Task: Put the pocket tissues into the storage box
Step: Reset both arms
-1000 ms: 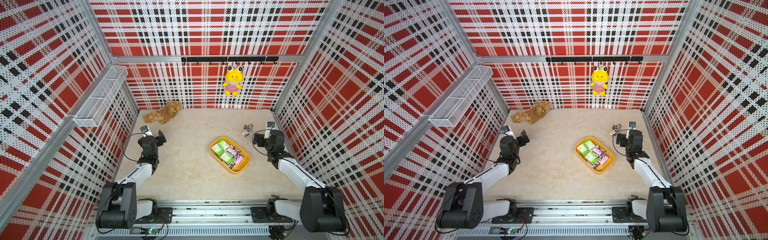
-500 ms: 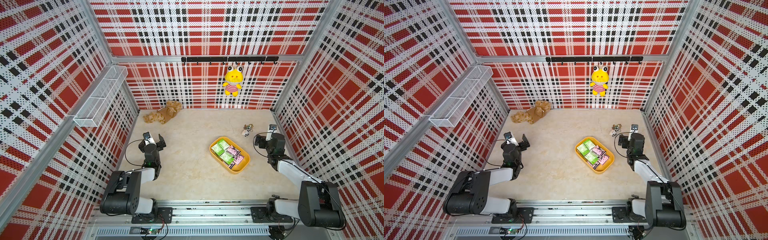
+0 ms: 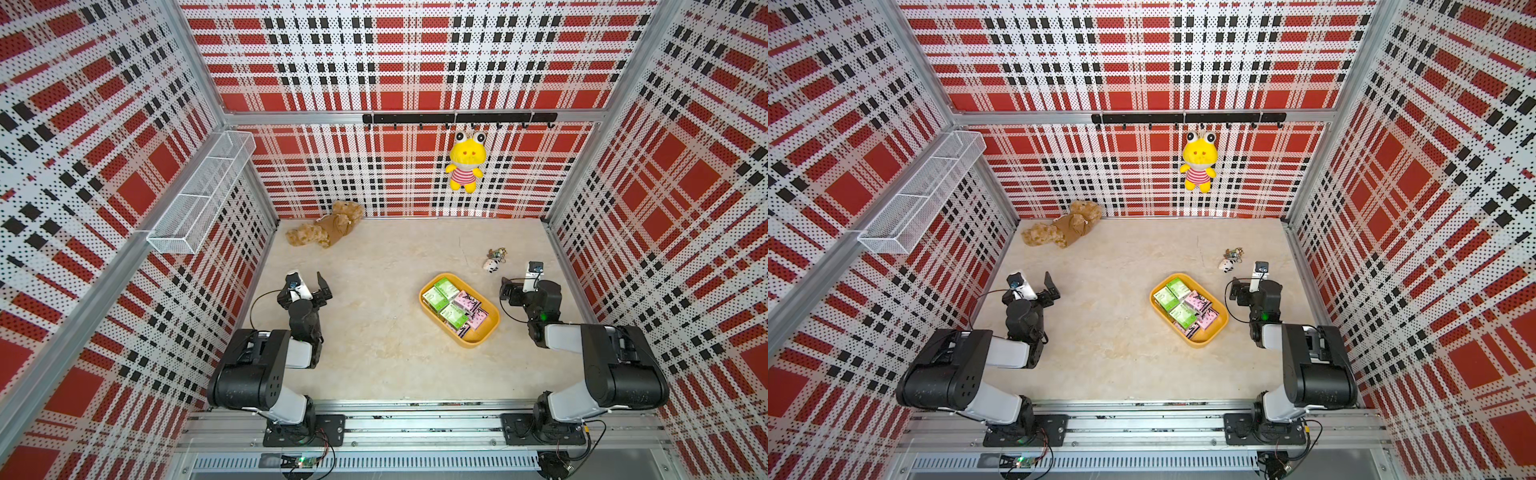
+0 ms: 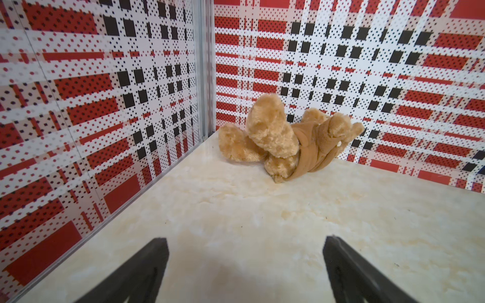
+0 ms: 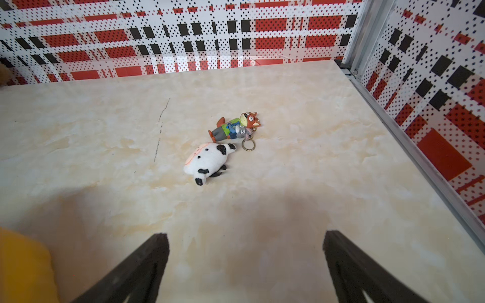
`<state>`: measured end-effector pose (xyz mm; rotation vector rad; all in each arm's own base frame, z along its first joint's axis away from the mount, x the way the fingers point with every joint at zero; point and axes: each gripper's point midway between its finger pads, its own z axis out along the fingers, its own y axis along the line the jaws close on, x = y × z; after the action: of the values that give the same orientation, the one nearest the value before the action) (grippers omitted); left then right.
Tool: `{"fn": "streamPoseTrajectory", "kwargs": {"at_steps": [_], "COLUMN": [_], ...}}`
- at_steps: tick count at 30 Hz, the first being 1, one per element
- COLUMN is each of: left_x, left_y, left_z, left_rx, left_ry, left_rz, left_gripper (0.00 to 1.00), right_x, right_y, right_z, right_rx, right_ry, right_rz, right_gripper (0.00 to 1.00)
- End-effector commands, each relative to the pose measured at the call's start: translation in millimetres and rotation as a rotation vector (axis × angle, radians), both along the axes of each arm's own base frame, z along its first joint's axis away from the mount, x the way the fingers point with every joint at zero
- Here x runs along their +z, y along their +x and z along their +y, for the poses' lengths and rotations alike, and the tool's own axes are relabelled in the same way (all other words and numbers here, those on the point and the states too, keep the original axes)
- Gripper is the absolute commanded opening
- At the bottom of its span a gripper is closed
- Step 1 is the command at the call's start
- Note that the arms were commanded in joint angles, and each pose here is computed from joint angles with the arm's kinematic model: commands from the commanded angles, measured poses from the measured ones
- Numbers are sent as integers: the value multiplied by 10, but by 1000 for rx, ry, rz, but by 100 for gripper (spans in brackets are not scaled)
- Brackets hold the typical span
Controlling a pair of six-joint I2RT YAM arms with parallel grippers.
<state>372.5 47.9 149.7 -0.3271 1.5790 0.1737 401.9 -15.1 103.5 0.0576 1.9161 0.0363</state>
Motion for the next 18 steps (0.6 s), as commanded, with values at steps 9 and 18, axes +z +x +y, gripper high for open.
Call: {"fn": "streamPoseTrajectory", "kwargs": {"at_steps": [9,18], "left_x": [52,49], "left_y": [-35,-39], "left_z": [-84,-90], "left_rx": [-42,-28], "left_ry": [27,36], "left_rz": [-51,-47], "left_gripper": [99,99], "right_x": [253,187], "right_y": [-75,-83], "right_z": [199,172], "right_rx": [85,30], "right_ry": [-40,-70], "right_rz": [-168,-161], "right_gripper": [100,100]}}
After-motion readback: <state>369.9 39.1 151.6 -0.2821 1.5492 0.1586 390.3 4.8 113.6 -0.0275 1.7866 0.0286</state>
